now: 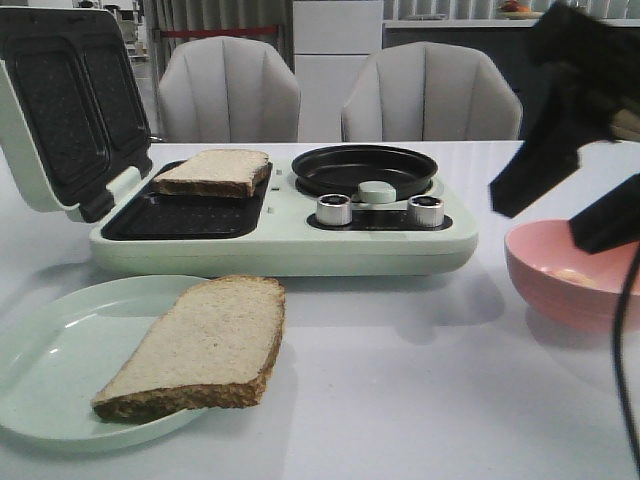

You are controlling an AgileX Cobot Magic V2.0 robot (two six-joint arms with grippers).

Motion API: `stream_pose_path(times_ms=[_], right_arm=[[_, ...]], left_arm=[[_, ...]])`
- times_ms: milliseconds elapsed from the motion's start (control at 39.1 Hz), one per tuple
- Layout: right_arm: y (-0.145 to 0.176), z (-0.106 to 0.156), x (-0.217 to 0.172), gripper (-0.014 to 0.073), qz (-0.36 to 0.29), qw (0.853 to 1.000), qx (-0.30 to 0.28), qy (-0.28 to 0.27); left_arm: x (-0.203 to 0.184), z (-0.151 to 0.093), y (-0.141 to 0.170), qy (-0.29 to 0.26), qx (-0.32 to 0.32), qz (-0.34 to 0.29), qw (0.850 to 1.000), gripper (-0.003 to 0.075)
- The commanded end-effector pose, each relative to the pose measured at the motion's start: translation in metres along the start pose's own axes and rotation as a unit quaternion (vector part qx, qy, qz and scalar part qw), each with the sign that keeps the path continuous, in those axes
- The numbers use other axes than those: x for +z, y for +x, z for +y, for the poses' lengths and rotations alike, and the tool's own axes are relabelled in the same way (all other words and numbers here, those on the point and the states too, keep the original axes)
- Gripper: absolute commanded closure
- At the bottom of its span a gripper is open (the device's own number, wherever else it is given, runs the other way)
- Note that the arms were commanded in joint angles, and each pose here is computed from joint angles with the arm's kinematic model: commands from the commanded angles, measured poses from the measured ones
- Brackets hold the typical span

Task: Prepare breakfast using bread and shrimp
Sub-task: 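Reach the right gripper to the second bread slice on the plate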

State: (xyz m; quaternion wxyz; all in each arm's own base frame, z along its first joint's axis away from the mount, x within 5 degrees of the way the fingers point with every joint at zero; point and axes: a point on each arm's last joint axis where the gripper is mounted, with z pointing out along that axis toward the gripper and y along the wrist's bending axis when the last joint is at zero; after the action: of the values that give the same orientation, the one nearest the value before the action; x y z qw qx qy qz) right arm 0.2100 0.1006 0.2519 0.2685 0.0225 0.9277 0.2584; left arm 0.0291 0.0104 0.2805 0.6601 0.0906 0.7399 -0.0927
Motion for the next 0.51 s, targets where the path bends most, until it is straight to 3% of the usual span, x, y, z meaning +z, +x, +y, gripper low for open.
stream_pose_path(times_ms=[0,204,486], right_arm=[[-0.016,0.015,0.016,0.0106,-0.011,0.999,-0.003,-0.031],[-0.027,0.021,0.059,0.0108,0.029,0.996,0.026,-0.077],[-0.04,0.032,0.116,0.0108,0.036,0.982,0.048,-0.179]], left_arm=[[-0.007,-0.001,-0.014,0.014,-0.001,-0.055,0.998,0.0535],[-0.007,-0.001,-0.014,0.014,-0.001,-0.055,0.998,0.0535],[-0.007,-0.001,-0.014,0.014,-0.001,-0.056,0.998,0.0535]])
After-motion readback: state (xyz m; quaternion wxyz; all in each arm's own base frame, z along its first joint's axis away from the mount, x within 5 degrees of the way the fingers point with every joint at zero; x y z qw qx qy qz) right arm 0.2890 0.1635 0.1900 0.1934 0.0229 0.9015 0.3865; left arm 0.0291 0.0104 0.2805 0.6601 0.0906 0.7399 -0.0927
